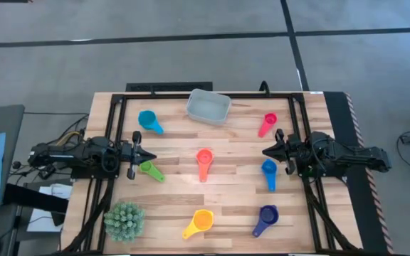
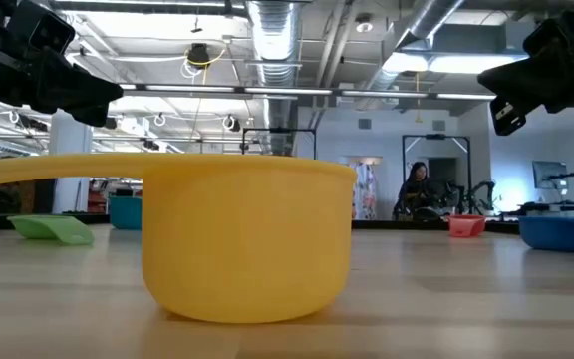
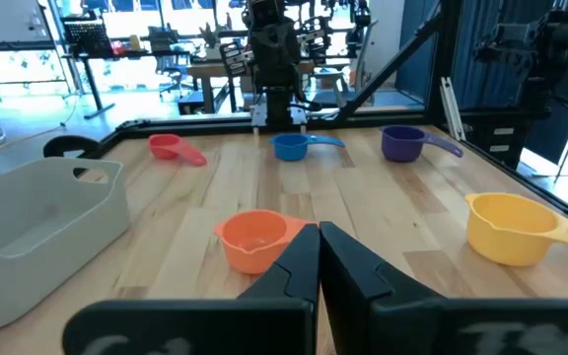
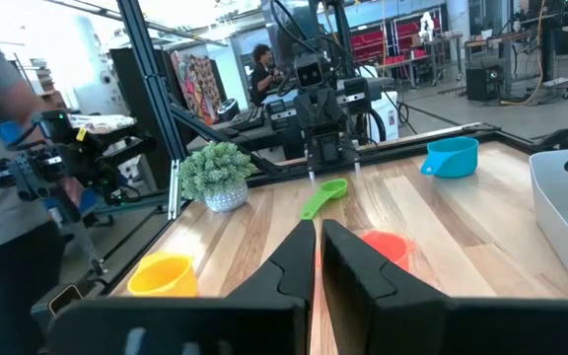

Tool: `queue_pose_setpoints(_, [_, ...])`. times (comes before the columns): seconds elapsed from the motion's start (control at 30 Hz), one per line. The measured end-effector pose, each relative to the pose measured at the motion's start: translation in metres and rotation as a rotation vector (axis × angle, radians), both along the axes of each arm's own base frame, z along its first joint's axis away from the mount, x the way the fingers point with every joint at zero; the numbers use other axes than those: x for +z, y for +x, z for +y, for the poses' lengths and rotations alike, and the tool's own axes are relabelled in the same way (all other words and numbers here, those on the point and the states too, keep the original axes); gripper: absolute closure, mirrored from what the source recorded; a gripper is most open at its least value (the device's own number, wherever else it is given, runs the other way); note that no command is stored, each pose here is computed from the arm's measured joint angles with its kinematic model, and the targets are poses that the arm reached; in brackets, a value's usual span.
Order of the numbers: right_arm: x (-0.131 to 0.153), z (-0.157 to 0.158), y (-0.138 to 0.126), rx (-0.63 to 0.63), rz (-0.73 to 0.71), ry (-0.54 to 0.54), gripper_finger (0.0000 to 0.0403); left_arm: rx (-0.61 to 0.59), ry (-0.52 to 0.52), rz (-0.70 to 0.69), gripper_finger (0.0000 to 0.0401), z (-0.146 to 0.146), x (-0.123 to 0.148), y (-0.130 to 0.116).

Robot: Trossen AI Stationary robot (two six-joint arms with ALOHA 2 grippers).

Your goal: Nest measuring cups in basket

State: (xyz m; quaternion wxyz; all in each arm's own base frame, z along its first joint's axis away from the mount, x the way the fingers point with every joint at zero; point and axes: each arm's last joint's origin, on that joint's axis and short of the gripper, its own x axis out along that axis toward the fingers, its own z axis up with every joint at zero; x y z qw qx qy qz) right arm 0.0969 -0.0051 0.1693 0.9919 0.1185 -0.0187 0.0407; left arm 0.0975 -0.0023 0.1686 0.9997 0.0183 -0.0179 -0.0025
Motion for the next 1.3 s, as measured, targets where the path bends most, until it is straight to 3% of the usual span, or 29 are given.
queue_pose_setpoints(0.17, [0.000, 0.000, 0.000, 0.000, 0.000, 0.000, 0.0355, 0.024, -0.050, -0.025, 0.0401, 0.001, 0.002, 0.000])
queue_pose_setpoints(0.23, [0.000, 0.000, 0.000, 0.000, -0.001, 0.000, 0.0355, 0.086, -0.125, -0.057, 0.0401, 0.003, 0.005, 0.000])
queue_pose_setpoints(0.4, [0.000, 0.000, 0.000, 0.000, 0.000, 0.000, 0.0355, 0.218, -0.542, -0.154, 0.0401, 0.008, 0.010, -0.002])
queue_pose_setpoints(0.53, [0.000, 0.000, 0.000, -0.003, -0.001, -0.011, 0.0355, 0.372, -0.794, -0.198, 0.0401, 0.012, 0.005, -0.003])
queue_pose_setpoints(0.6, [0.000, -0.001, 0.000, -0.042, -0.004, -0.062, 0.0355, 0.417, -0.853, -0.229, 0.0401, 0.014, 0.005, -0.003])
queue_pose_setpoints(0.63, [0.001, -0.002, 0.000, -0.071, -0.012, -0.079, 0.0355, 0.438, -0.870, -0.238, 0.0401, 0.014, 0.005, -0.003])
queue_pose_setpoints(0.7, [0.008, -0.003, -0.001, -0.114, -0.083, -0.014, 0.0355, 0.465, -0.901, -0.266, 0.0401, 0.015, 0.005, -0.003])
queue_pose_setpoints(0.83, [0.026, -0.006, -0.005, -0.175, -0.289, 0.330, 0.0355, 0.440, -0.960, -0.353, 0.0401, 0.015, 0.014, -0.001])
queue_pose_setpoints(0.93, [0.033, -0.011, -0.009, -0.295, -0.394, 0.436, 0.0355, 0.435, -0.963, -0.340, 0.0401, 0.014, 0.018, 0.004])
queue_pose_setpoints(1.07, [0.020, -0.019, -0.004, -0.486, -0.218, 0.585, 0.0360, 0.457, -0.939, -0.277, 0.0401, 0.013, 0.036, 0.016])
queue_pose_setpoints(1.2, [0.003, -0.018, 0.005, -0.440, 0.040, 0.674, 0.0377, 0.448, -0.845, -0.180, 0.0401, 0.010, 0.061, 0.035])
queue_pose_setpoints(1.3, [0.003, -0.017, 0.012, -0.422, 0.122, 0.715, 0.0391, 0.502, -0.762, -0.070, 0.0401, 0.009, 0.074, 0.047])
